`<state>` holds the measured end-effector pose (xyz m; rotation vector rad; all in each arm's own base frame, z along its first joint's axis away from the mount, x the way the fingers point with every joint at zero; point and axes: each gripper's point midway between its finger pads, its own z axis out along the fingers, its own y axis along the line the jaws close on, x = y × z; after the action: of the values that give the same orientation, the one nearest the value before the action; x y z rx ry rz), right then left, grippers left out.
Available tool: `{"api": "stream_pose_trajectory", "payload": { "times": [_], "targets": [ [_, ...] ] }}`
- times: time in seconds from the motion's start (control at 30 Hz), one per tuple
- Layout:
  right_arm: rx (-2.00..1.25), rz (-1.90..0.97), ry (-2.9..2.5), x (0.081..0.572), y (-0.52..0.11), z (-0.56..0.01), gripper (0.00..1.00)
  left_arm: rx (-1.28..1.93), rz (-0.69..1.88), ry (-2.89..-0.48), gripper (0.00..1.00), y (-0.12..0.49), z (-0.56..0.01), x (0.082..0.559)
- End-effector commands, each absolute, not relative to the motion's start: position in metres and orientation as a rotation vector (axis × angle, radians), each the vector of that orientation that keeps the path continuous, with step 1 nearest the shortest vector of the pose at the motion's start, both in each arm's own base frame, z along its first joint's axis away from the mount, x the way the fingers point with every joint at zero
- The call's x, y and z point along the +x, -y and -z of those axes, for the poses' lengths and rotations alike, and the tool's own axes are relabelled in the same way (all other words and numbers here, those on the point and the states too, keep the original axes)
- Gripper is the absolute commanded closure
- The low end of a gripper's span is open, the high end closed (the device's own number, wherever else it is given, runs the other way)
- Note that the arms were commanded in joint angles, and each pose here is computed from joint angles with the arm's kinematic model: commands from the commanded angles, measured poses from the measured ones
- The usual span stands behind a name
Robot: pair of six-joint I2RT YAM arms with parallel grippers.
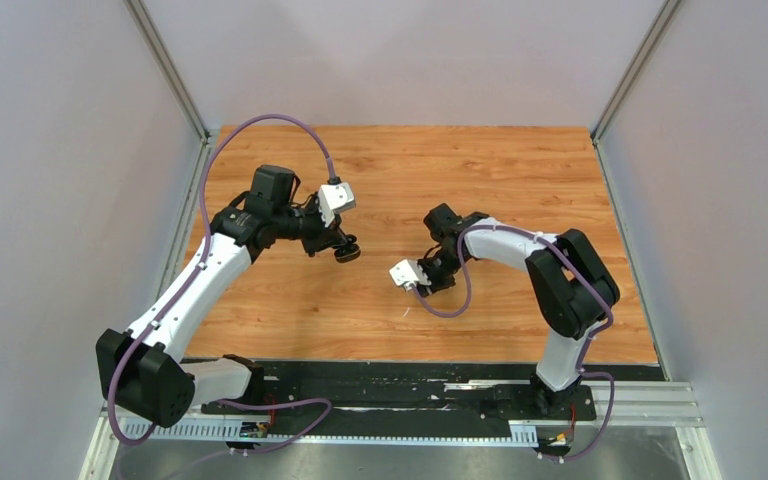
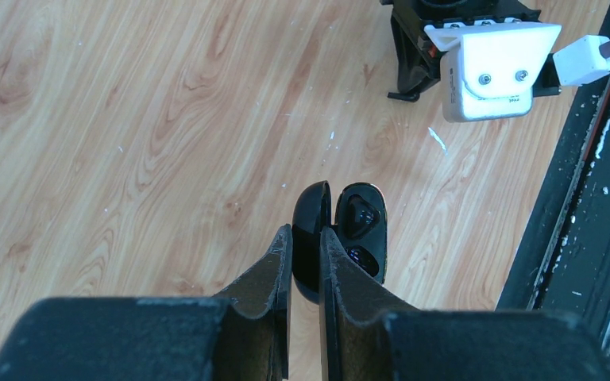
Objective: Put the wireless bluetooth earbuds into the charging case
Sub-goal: Turn over the left earbud at the center of the board.
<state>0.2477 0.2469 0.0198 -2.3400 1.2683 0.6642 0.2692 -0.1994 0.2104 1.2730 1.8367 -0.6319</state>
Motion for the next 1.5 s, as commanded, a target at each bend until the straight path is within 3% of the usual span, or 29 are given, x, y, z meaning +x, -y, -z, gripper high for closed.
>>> {"api": "stream_pose_trajectory", "payload": {
  "times": [0.0, 0.33, 0.6, 0.8, 1.0, 1.27, 1.47],
  "targets": [
    [-2.237, -0.788, -1.443, 0.232, -0.253, -0.026, 0.93, 1.275, 0.636, -1.795, 1.00, 0.204, -0.216, 0.270],
    [-1.740, -1.227, -2.019, 0.236, -0.269, -0.094, 1.00, 1.265, 0.656, -1.798, 1.00, 0.206, -0.213, 0.269],
    [-1.143, -1.708, -2.466, 0.249, -0.271, -0.105, 1.00, 1.255, 0.661, -1.806, 1.00, 0.205, -0.213, 0.266],
    [-0.977, -1.876, -2.508, 0.255, -0.279, -0.100, 1.00, 1.261, 0.651, -1.823, 1.00, 0.202, -0.210, 0.263],
    [-0.840, -1.917, -2.634, 0.264, -0.277, -0.072, 1.00, 1.261, 0.644, -1.854, 1.00, 0.199, -0.207, 0.263],
    [-0.775, -1.722, -2.799, 0.286, -0.267, -0.041, 0.97, 1.293, 0.617, -1.880, 1.00, 0.195, -0.207, 0.266],
    [-0.773, -1.545, -2.902, 0.297, -0.256, -0.019, 0.85, 1.282, 0.598, -1.896, 1.00, 0.197, -0.206, 0.277]
  ]
}}
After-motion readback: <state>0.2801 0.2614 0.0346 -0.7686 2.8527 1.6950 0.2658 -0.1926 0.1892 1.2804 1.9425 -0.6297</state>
